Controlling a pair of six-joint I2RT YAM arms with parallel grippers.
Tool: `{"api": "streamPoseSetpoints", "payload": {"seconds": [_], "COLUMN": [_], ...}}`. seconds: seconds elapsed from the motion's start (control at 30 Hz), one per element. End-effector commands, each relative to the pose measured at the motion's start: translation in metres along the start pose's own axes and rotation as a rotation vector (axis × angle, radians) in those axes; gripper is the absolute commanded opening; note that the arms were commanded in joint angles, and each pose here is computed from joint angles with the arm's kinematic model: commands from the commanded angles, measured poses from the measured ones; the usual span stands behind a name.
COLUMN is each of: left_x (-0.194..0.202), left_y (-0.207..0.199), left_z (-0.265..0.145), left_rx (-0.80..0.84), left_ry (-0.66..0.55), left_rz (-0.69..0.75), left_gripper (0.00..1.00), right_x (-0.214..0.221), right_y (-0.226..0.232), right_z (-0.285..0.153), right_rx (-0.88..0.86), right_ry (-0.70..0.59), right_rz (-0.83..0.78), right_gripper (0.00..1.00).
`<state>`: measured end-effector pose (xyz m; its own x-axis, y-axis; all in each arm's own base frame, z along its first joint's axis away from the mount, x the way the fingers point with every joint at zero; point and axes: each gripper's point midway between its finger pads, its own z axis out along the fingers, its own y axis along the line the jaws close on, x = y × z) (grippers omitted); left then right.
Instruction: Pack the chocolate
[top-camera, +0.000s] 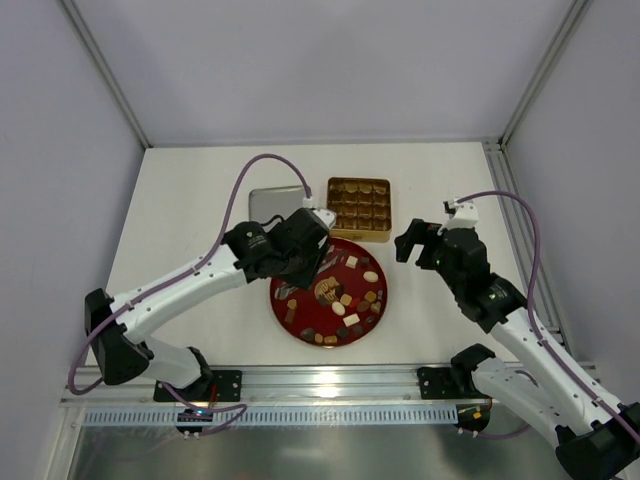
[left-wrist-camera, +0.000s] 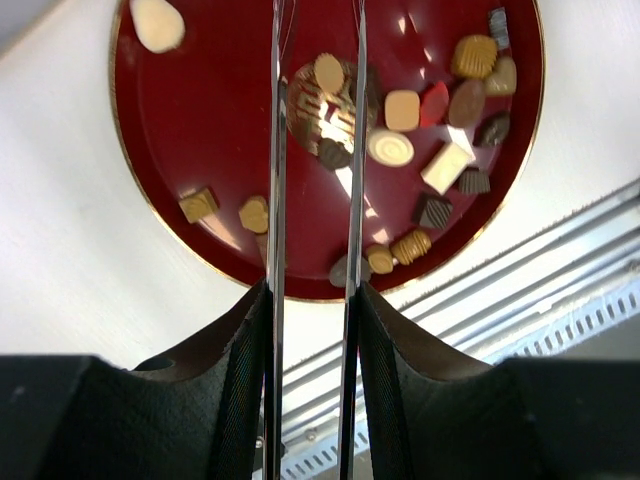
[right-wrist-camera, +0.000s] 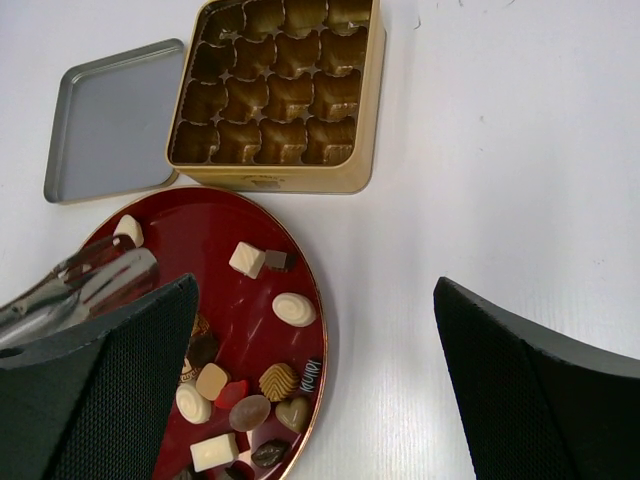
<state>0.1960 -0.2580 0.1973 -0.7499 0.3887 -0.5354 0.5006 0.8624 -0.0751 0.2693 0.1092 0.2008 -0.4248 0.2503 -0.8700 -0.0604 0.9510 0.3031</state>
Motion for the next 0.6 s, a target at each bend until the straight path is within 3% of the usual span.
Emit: {"api": "streamPoseSetpoints", "payload": {"seconds": [0.0, 0.57], "left_x": [0.011, 0.042], "left_y": [-0.018, -0.039], "left_z": [-0.008, 0.010], "left_rx": [0.057, 0.047], "left_ry": [-0.016, 0.058], "left_rz": [-0.016, 0.024], "left_gripper": [0.38, 0.38], "right_x": [-0.008, -0.004], "right_y": [0.001, -0.002], "right_z": [0.000, -0.001], "right_rx": [0.002, 0.011], "right_ry": [-0.034, -0.031], "right_rz": [0.010, 0.009], "right_gripper": [1.00, 1.00]}}
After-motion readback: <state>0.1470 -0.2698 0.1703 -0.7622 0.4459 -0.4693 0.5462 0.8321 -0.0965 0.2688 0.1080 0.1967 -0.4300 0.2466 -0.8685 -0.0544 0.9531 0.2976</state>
